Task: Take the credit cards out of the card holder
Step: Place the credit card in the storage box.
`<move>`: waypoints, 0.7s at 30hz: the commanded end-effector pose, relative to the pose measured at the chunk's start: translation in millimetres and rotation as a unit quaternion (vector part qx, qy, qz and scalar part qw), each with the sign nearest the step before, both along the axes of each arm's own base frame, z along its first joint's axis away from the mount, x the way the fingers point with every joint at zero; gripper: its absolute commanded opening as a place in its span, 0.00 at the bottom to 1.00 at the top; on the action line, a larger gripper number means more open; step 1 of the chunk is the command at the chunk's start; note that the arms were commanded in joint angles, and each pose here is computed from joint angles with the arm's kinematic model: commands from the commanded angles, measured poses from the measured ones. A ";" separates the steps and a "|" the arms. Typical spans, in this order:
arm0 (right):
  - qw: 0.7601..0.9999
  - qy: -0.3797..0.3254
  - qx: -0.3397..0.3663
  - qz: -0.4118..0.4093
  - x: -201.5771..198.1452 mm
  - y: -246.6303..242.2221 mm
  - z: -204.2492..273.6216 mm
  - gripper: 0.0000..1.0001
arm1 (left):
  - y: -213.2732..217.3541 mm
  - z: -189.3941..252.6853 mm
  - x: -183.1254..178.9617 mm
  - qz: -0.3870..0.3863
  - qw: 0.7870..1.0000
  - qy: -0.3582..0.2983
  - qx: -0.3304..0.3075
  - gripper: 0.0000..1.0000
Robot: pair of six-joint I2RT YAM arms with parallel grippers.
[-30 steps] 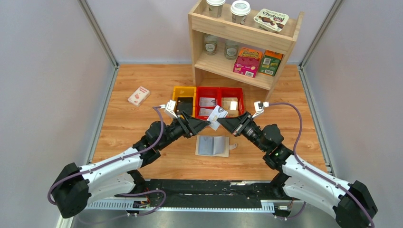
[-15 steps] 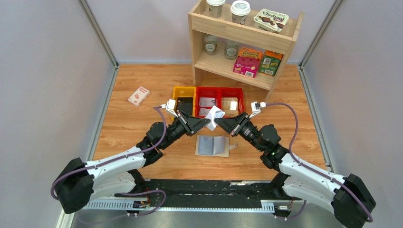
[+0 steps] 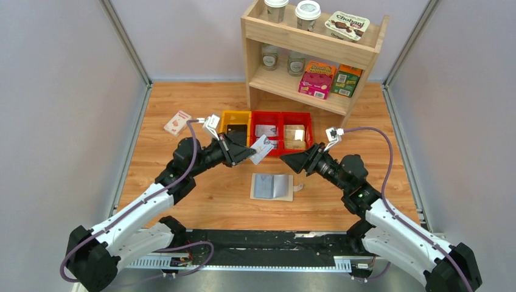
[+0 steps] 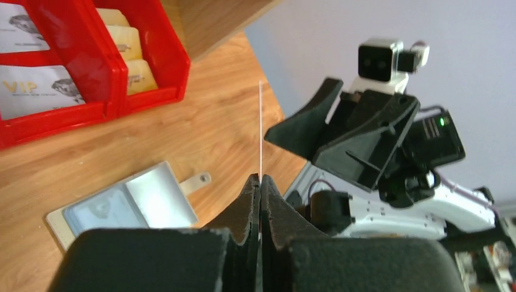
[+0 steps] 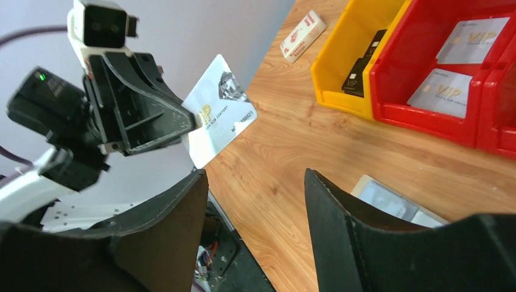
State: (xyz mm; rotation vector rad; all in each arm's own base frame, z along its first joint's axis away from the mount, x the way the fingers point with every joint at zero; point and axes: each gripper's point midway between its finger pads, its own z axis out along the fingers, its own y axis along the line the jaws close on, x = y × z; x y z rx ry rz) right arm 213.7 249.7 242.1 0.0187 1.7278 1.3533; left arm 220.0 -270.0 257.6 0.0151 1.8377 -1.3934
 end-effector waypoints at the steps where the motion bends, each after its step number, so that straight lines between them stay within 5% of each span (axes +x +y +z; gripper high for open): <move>1: 0.993 -0.076 -0.059 0.074 -13.2 3.6 14.4 0.63 | -7.8 8.8 -36.5 -0.146 0.986 -0.044 0.066 0.00; 11: 0.976 -0.117 -0.050 0.177 -32.3 25.5 24.9 0.50 | -17.0 30.8 -55.7 -0.234 0.966 -0.089 0.066 0.00; 15: 0.974 -0.125 -0.044 0.187 -34.6 27.3 30.6 0.32 | -17.6 27.8 -55.2 -0.238 0.965 -0.081 0.073 0.00; 19: 0.973 -0.127 -0.040 0.191 -34.8 28.4 31.9 0.00 | -19.0 21.7 -50.2 -0.239 0.965 -0.070 0.085 0.00; 21: 0.973 -0.124 -0.042 0.191 -33.6 29.5 31.7 0.00 | -16.7 18.1 -44.7 -0.229 0.967 -0.061 0.096 0.00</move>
